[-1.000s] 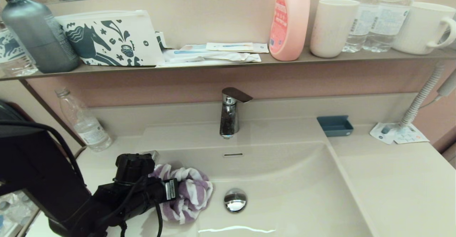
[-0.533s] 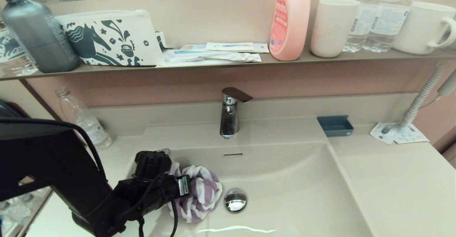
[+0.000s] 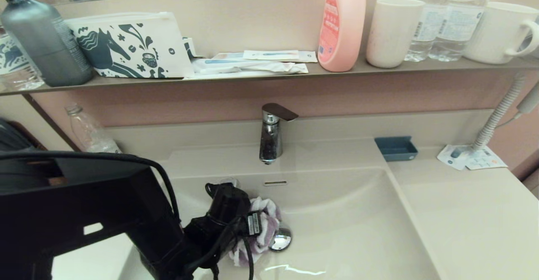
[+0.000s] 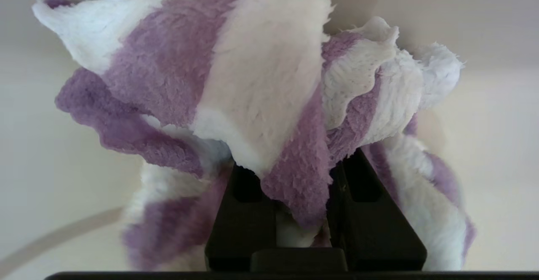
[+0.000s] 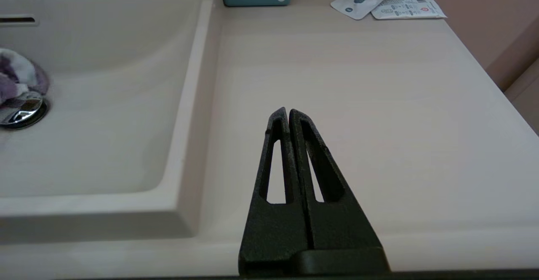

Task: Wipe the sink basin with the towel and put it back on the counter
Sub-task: Wipe the sink

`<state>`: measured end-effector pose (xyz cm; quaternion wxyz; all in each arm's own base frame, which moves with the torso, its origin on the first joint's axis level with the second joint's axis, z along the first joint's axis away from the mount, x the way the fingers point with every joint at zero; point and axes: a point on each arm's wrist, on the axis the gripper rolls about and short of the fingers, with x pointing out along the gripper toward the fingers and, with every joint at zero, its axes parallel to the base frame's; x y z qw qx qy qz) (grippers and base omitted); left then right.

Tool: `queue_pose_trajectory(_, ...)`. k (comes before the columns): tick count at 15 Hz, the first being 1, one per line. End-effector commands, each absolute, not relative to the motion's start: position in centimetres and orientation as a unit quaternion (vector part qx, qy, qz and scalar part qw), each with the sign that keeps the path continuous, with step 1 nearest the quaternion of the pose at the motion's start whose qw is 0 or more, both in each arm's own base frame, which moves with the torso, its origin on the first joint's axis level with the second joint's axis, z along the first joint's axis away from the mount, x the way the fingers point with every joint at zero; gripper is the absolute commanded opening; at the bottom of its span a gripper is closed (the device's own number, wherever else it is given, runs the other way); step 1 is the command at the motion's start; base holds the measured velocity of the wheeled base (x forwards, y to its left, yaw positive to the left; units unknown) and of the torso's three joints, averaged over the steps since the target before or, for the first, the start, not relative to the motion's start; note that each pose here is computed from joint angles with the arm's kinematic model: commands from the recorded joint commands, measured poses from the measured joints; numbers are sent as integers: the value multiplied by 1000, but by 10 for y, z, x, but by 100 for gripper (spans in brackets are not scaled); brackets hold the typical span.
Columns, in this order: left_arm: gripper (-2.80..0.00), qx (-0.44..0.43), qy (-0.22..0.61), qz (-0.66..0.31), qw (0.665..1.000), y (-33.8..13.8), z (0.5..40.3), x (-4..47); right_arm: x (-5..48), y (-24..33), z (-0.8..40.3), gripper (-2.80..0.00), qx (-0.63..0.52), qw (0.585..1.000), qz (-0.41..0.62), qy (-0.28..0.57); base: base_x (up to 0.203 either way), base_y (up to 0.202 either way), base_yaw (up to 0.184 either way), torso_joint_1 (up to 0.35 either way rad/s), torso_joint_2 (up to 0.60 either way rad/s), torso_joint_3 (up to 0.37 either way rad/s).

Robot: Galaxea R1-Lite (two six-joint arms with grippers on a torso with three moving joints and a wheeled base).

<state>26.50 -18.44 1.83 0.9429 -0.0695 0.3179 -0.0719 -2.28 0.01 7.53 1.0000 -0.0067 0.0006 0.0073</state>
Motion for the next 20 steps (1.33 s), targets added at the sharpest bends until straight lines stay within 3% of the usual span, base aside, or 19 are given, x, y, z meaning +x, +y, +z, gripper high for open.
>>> queue_pose_trajectory(1,-280,-66,317,-87,942,-199,14,265,-23,0,75,-280,-7,1000,8,1,0,0,0,0,0,0)
queue_pose_trajectory(16,-280,-70,328,-153,930,-329,36,271,-23,0,75,-280,-7,1000,8,1,0,0,0,0,0,0)
queue_pose_trajectory(20,-280,-60,346,-167,921,-357,43,247,-23,0,75,-280,-7,1000,8,1,0,0,0,0,0,0)
